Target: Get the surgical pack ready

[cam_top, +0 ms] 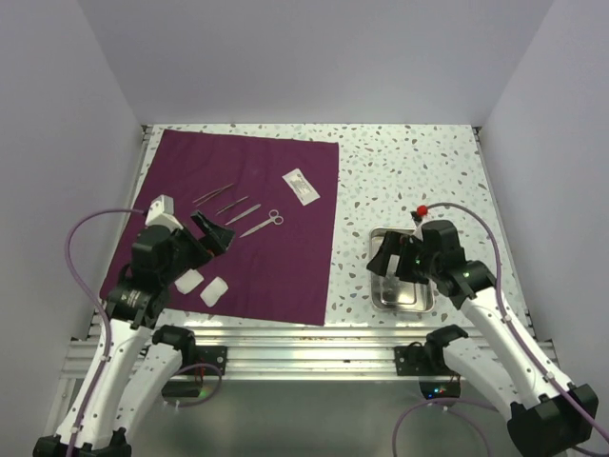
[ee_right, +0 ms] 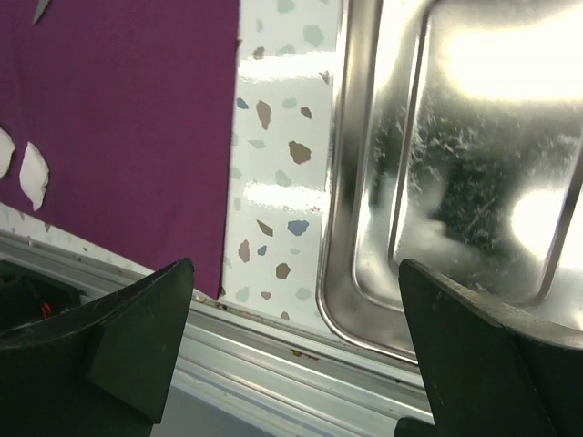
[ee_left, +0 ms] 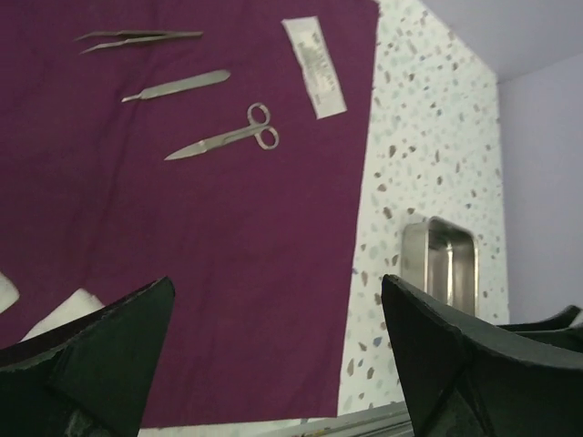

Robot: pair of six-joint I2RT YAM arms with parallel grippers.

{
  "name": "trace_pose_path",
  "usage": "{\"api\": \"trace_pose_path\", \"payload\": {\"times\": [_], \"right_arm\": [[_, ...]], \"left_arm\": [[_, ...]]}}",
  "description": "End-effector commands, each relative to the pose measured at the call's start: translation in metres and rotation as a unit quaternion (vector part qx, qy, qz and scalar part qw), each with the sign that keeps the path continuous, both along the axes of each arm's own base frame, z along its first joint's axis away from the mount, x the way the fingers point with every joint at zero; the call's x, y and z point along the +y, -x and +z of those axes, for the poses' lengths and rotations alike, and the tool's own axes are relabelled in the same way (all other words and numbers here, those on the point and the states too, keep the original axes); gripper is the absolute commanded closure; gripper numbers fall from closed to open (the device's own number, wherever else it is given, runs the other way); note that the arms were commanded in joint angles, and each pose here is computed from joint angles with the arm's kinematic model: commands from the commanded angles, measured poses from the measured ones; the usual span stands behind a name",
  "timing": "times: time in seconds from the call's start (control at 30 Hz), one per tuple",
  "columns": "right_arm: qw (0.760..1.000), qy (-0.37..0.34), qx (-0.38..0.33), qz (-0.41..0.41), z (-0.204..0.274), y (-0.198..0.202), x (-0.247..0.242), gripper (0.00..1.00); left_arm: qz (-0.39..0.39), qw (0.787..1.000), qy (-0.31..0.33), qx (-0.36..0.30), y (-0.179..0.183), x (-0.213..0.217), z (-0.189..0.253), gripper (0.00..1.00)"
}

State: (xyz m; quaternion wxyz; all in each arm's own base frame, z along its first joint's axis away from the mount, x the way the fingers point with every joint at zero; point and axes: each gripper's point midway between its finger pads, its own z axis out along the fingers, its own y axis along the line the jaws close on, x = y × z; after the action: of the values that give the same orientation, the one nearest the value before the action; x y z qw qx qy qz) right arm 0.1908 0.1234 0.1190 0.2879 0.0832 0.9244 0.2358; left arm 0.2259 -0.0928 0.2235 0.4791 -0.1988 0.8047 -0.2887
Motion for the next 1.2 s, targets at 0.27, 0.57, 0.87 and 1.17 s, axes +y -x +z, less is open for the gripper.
{"api": "trace_pose_path", "payload": {"times": [0.27, 0.57, 0.87, 1.17], "right_arm": [[0.982, 0.005, -0.079, 0.171, 0.041, -0.023, 0.059, 0.01], [0.971, 0.001, -0.082, 0.224, 0.034, -0.014, 0.078, 0.01], [0.964, -0.009, -0.077, 0.253, 0.025, -0.012, 0.087, 0.01], [0.963, -0.013, -0.063, 0.262, 0.018, -0.015, 0.093, 0.01]], "left_arm": [[-0.017, 0.991, -0.115, 0.067, -0.009, 0.016, -0.008, 0.12], [-0.035, 0.978, -0.186, 0.092, -0.037, 0.022, -0.007, 0.23], [-0.108, 0.960, -0.228, 0.125, -0.075, -0.008, -0.039, 0.45], [-0.231, 0.920, -0.279, 0.149, -0.170, -0.062, -0.075, 0.72]]}}
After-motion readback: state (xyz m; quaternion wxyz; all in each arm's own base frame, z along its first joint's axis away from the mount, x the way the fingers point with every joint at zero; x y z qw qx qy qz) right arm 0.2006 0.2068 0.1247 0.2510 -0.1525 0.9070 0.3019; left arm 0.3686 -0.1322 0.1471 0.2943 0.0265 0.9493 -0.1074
